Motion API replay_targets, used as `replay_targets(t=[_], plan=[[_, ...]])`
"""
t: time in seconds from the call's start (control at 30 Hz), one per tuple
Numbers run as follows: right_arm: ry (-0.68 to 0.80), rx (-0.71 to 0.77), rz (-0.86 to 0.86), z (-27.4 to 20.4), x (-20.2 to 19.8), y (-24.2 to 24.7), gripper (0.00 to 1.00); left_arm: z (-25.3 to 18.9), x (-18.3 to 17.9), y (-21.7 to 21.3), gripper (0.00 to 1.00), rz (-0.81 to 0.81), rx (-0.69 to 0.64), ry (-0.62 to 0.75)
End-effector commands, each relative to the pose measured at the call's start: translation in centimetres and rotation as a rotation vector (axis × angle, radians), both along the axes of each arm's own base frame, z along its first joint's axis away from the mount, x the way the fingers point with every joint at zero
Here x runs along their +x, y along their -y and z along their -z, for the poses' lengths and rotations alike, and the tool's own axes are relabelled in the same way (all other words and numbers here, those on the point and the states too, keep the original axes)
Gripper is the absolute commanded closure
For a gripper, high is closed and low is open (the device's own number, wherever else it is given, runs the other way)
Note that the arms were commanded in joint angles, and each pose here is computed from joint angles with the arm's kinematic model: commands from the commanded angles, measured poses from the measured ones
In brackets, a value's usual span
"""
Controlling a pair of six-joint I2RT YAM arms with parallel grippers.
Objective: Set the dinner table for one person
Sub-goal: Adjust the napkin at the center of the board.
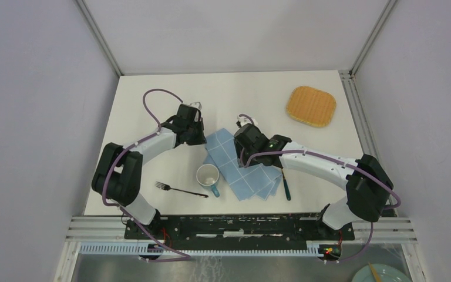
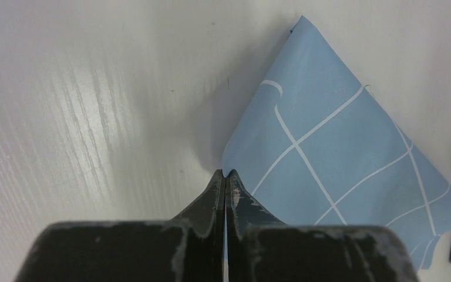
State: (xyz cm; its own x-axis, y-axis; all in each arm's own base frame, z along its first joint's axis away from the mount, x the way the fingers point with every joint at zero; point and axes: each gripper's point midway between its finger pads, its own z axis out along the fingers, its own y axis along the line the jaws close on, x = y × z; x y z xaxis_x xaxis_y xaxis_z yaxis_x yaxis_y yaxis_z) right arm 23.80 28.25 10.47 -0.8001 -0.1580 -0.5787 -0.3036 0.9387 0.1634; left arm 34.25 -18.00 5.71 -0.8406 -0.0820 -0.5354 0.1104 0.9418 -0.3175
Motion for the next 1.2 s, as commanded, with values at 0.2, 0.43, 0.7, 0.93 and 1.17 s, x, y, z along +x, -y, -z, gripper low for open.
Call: replay_targets(t=[0.2, 0.43, 0.7, 0.93, 1.17], plan=[[0.022, 0.035, -0.014, -0.8, -0.4, 0.0, 0.53, -4.1, 4.3, -2.1, 0.98, -0.137, 0.116, 0.159], [-0.031, 0.038, -0.065, 0.7, -2.6, 0.9, 0.54, -4.0, 5.7, -1.2, 0.98, -0.138, 0.1, 0.15], [-0.024, 0.028, -0.06, 0.9, -2.9, 1.6, 0.54, -3.9, 7.9, -0.2, 0.98, -0.154, 0.086, 0.15], [-0.057, 0.05, -0.118, 1.8, -4.2, 1.2, 0.54, -4.3, 10.2, 0.7, 0.98, -0.152, 0.088, 0.156], [-0.051, -0.002, -0.132, 3.4, -4.6, 1.5, 0.54, -3.8, 11.3, 1.5, 0.98, -0.151, 0.066, 0.153]])
